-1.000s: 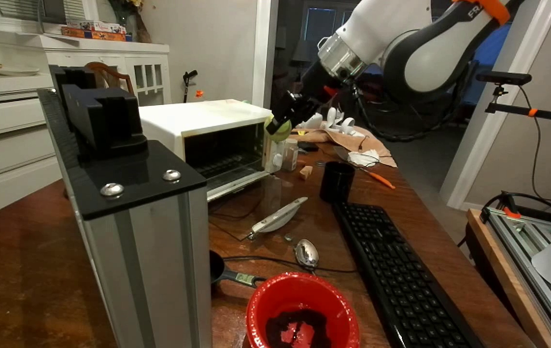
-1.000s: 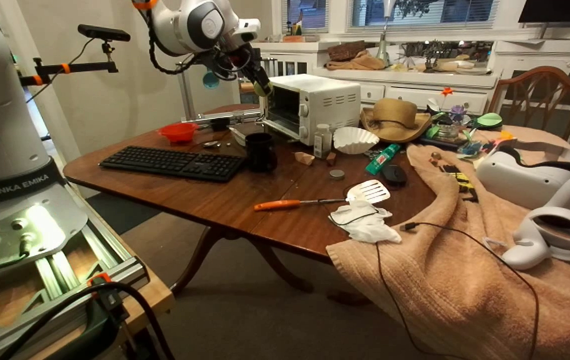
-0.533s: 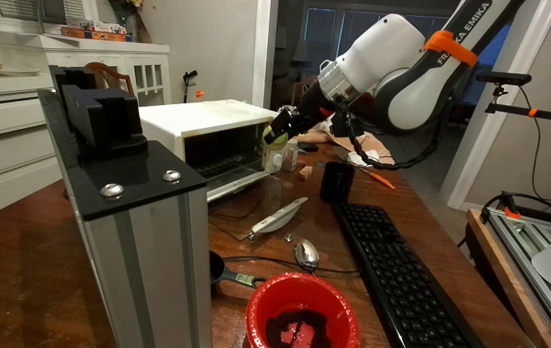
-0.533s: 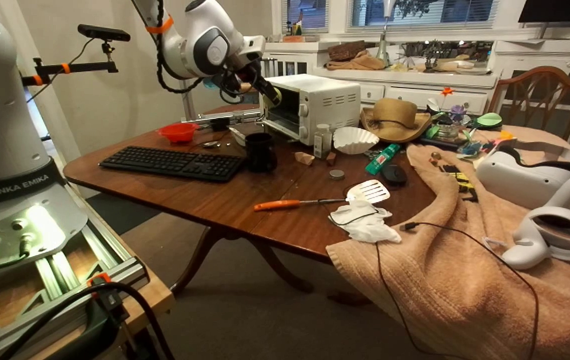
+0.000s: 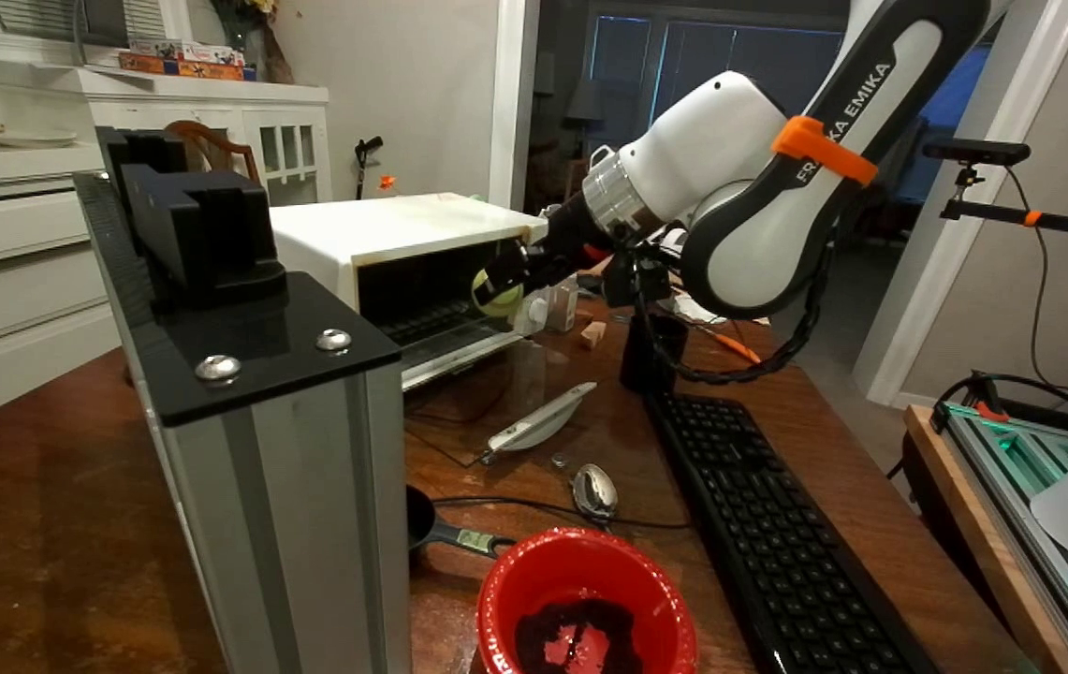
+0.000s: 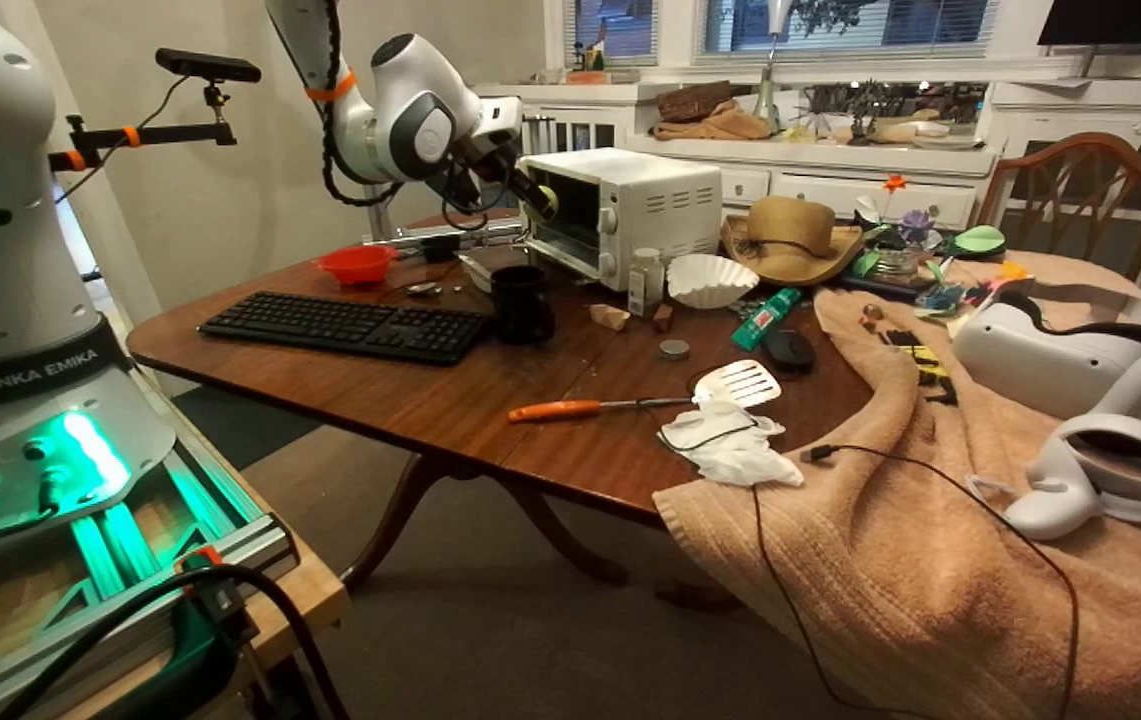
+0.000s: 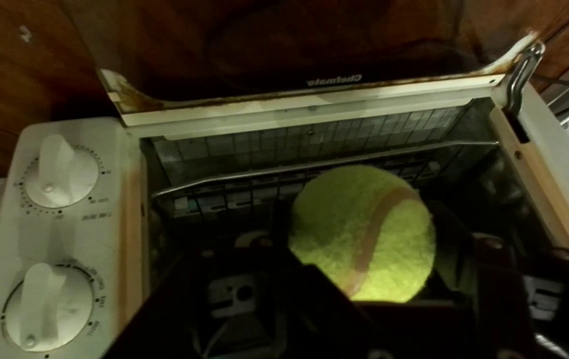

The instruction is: Put the tennis ball into the microwave

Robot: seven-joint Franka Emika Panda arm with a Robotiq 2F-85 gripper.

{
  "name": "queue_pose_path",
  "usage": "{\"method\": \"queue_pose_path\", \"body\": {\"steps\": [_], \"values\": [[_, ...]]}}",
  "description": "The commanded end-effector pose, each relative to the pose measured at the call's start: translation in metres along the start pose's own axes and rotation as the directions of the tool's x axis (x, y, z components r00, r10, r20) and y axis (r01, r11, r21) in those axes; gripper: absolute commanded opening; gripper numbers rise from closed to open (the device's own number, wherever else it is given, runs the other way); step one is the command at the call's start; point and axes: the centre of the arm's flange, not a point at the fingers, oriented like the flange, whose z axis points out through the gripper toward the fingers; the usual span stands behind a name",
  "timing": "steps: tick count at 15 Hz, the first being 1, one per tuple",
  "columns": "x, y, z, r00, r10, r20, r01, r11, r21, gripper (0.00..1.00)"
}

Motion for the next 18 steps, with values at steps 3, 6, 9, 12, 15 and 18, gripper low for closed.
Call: {"method": "queue_pose_path", "body": {"steps": [3,6,9,12,15,18], "values": [[0.01,-0.011,0.03,0.997,-0.036,-0.075,0.033,0.999,-0.035,0.42],[0.02,-0.007,0.041,0.994,-0.046,-0.097,0.04,0.997,-0.06,0.42],[0.024,-0.003,0.053,0.992,-0.059,-0.114,0.05,0.996,-0.073,0.42],[0.025,0.001,0.046,0.994,-0.058,-0.089,0.053,0.997,-0.064,0.67],[0.025,0.0,0.052,0.994,-0.067,-0.09,0.061,0.996,-0.066,0.67],[0.025,-0.001,0.057,0.993,-0.069,-0.1,0.062,0.995,-0.076,0.42]]}}
